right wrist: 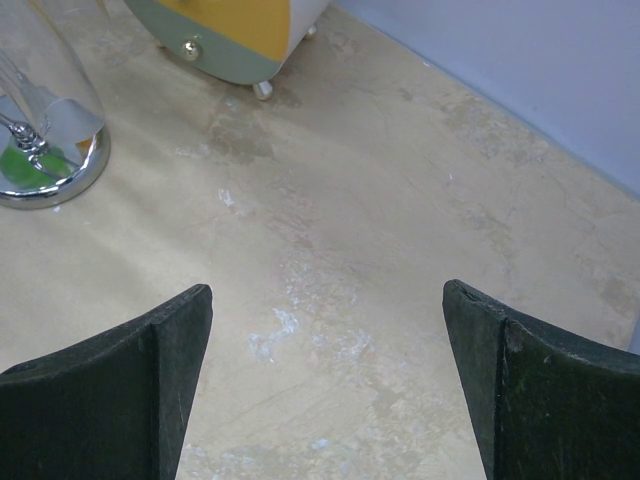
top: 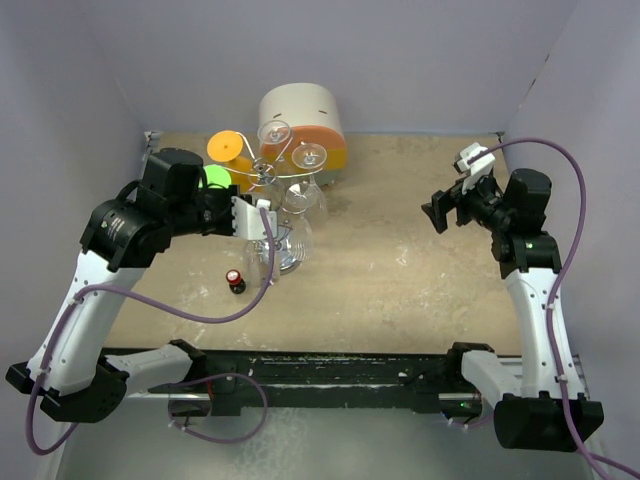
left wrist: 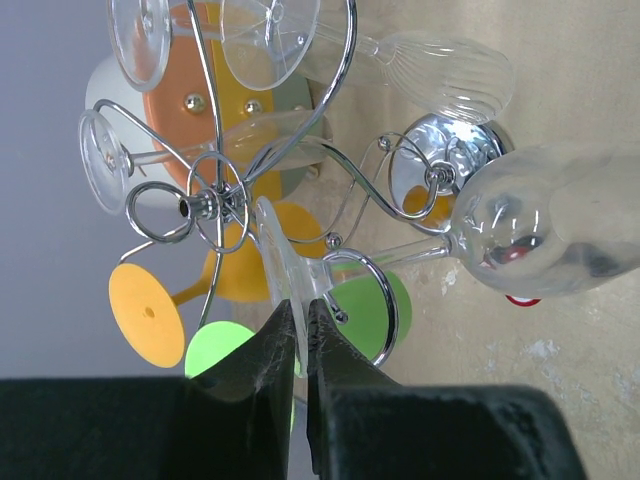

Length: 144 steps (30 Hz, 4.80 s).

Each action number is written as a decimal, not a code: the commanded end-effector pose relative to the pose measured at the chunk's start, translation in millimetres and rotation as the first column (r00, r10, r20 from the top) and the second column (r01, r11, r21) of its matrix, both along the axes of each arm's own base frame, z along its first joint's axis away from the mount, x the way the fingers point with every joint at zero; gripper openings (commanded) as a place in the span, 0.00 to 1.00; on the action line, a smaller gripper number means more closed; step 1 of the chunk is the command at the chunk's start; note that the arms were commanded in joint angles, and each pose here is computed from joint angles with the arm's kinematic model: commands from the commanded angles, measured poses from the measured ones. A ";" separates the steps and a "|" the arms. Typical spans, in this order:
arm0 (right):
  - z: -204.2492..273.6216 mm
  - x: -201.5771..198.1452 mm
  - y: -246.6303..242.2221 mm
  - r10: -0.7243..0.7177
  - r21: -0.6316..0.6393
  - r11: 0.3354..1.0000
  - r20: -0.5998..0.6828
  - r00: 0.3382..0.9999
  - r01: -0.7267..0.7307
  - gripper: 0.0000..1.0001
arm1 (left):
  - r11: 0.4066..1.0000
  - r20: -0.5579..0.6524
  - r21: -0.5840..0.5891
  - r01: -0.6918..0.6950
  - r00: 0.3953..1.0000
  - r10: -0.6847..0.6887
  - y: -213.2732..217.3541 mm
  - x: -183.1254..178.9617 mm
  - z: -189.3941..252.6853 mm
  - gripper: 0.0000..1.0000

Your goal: Place the wine glass upside down on the wine glass rack

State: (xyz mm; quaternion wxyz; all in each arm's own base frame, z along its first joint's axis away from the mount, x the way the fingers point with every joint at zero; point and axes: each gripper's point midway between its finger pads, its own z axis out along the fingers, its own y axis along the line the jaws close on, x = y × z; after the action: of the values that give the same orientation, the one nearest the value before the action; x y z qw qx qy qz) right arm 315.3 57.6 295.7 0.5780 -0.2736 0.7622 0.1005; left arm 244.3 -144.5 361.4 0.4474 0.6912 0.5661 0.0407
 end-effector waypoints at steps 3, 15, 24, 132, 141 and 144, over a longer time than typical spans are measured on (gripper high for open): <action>10.6 -0.6 2.4 0.025 -0.003 1.000 0.052 0.998 -0.025 0.99 | 0.999 0.040 -0.040 0.020 0.999 -0.018 -6.5 1.4 11.3 0.14; 9.8 -0.1 2.8 0.029 -0.004 1.000 0.050 0.998 -0.029 0.99 | 0.998 0.044 -0.057 0.031 0.999 -0.029 -6.7 -4.1 17.4 0.18; 8.5 0.3 2.3 0.027 -0.005 1.000 0.048 0.998 -0.027 0.99 | 0.996 0.050 -0.083 0.035 0.998 -0.031 -8.7 -6.0 23.2 0.24; 67.1 22.4 -100.9 -0.590 0.065 0.807 0.136 0.796 0.587 1.00 | -0.106 -0.280 -0.873 -0.477 0.311 0.908 204.6 30.6 59.3 0.99; 77.0 12.1 -90.8 -0.533 0.063 0.845 0.186 0.826 0.531 1.00 | -0.026 -0.235 -0.838 -0.545 0.317 0.919 202.6 20.4 49.5 0.99; 78.0 12.5 -78.5 -0.478 0.086 0.878 0.206 0.854 0.471 1.00 | -0.036 -0.248 -0.829 -0.558 0.308 0.919 203.7 16.7 44.1 0.99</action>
State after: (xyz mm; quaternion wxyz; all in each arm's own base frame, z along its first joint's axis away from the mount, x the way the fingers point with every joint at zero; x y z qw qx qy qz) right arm 326.3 -32.6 357.4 0.6358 -0.0480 0.7660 -0.0815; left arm 270.0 56.5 392.6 0.6912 -0.0686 0.7045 0.1457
